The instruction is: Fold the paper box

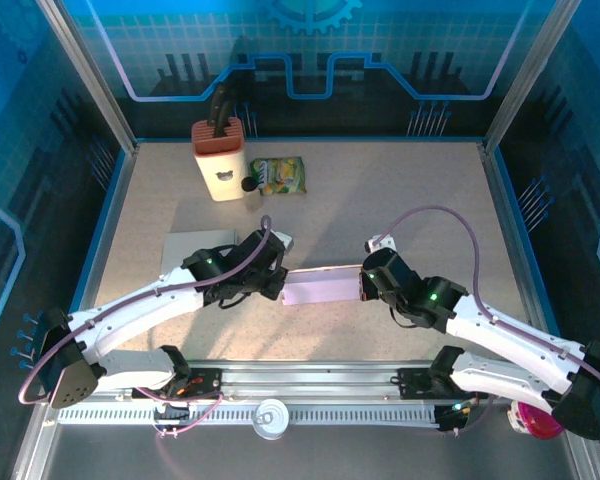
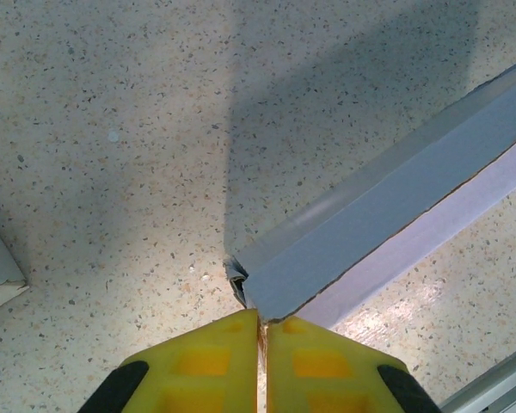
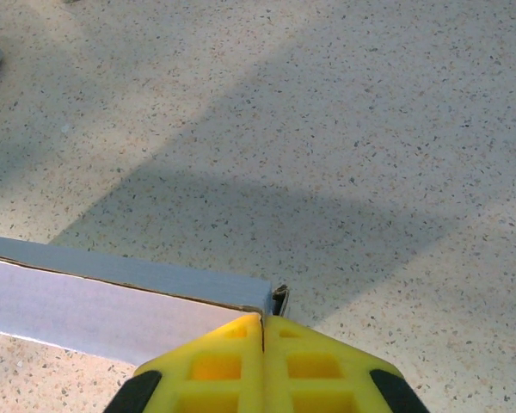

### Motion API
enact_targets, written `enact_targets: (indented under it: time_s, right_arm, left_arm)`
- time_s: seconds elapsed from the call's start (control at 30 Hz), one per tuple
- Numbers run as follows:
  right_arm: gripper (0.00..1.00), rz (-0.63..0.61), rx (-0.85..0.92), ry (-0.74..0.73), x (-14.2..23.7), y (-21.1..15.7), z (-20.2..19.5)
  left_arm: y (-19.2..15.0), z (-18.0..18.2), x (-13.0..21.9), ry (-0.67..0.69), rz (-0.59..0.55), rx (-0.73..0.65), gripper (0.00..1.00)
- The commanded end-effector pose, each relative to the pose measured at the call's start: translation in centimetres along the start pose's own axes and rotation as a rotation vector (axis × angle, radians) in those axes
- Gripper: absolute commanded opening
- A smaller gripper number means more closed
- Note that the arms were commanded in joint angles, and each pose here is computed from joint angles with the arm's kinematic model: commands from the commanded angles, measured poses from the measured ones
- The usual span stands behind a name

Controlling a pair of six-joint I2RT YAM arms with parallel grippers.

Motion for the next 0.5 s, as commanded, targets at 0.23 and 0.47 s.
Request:
enact_targets:
  time_s: [0.23, 0.47]
  right_arm:
    - [0.0, 0.0, -0.016, 0.019, 0.46, 0.32, 1.04]
    - [0.0, 0.001, -0.01, 0.017, 0.44, 0.22, 1.28]
  left_arm:
    - [1.57, -1.25, 0.19, -0.04, -0.019, 0.167, 0.07]
    - [1.62, -1.15, 0.09, -0.025, -0.017, 0.229, 0.06]
Point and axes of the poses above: each hand's point on the last joint's axis, 136 mm out from that joint toward the fingers, its own x axis back along the fingers, its own z axis along the line the jaws close on, y = z × x, the point moved 6 cm from there along x, back along the fingers, and after that the axes turned 1 degree about x, right-handed, at the moved point
